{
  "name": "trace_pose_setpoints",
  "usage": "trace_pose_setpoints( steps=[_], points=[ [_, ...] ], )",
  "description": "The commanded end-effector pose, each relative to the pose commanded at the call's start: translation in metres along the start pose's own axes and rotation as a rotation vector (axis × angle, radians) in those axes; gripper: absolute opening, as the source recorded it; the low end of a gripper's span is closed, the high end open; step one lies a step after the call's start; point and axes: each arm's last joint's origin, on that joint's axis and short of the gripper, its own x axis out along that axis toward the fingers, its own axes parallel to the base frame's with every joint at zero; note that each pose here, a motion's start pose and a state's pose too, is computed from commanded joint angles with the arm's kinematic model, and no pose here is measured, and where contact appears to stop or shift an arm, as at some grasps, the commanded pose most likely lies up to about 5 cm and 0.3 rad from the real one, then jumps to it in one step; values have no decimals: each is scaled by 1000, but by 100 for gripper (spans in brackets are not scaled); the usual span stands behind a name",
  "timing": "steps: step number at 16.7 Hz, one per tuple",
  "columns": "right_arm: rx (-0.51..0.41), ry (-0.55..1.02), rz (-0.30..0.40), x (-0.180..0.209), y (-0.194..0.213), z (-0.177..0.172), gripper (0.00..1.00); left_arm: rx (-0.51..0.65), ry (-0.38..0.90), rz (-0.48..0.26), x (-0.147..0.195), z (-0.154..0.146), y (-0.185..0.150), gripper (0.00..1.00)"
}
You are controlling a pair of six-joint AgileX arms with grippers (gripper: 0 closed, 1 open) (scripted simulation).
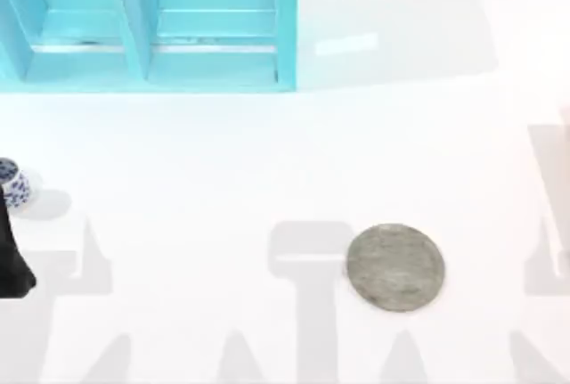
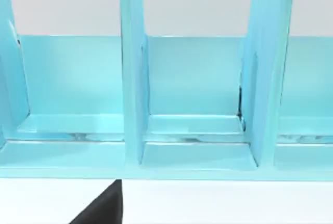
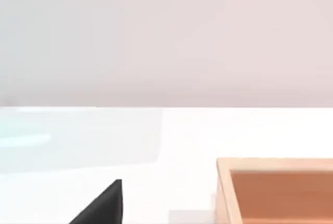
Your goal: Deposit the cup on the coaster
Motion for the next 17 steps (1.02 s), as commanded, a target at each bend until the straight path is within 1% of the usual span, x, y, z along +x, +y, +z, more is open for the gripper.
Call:
trace_pose_setpoints(
  steps=[3, 5, 7, 9, 12, 15, 17],
  points=[
    [0, 0, 0, 0, 0, 0, 100, 8, 11, 0, 0, 0, 0, 100],
    [0, 0, 0, 0, 0, 0, 100, 49, 69, -4, 2, 2, 0, 100],
    [0, 0, 0, 0, 0, 0, 100, 126, 173, -27, 5, 5, -1, 100],
    [0, 0, 0, 0, 0, 0, 100, 239, 315, -77, 11, 9, -3, 100],
    [0, 0, 0, 0, 0, 0, 100, 466, 564, -201, 28, 18, -5, 100],
    [0, 0, 0, 0, 0, 0, 100, 719, 807, -381, 61, 30, -6, 100],
    [0, 0, 0, 0, 0, 0, 100, 848, 920, -499, 87, 40, -5, 100]
  ],
)
